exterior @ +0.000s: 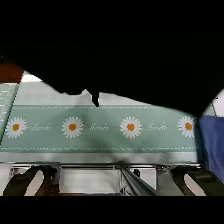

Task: Fold the shirts.

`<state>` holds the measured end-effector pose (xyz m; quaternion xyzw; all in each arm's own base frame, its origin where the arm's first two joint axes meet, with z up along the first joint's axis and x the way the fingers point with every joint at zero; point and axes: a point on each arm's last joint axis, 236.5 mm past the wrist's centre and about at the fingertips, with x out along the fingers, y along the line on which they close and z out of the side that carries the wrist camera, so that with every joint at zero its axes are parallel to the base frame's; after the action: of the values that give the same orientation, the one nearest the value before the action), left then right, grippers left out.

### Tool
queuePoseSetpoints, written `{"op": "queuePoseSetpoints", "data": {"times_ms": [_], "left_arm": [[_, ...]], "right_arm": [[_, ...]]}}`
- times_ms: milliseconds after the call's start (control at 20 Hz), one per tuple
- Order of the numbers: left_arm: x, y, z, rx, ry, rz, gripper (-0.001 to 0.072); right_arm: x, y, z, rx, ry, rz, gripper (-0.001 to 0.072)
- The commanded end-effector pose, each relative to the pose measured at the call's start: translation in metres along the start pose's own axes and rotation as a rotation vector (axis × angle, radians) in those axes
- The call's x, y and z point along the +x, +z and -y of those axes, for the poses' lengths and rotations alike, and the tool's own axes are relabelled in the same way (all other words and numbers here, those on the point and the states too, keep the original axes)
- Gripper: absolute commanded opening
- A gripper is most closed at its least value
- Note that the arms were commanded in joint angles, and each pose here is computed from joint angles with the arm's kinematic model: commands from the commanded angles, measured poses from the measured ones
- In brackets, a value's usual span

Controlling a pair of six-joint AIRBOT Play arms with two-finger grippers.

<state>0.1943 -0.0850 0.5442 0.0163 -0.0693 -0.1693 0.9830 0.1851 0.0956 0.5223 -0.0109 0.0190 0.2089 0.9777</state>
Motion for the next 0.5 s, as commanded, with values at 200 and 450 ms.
{"op": "queuePoseSetpoints", "data": {"times_ms": [200, 450], "left_arm": [[-0.055, 0.009, -0.007, 0.065, 0.168, 0.016, 0.0043], [0.013, -0.072, 0.002, -0.090, -0.056, -0.249, 0.0043]], "right_arm": [[-0.035, -0.036, -0.005, -0.009, -0.039, -0.127, 0.0024], [0.007, -0.101, 0.001, 0.080, 0.015, -0.347, 0.0024]]}}
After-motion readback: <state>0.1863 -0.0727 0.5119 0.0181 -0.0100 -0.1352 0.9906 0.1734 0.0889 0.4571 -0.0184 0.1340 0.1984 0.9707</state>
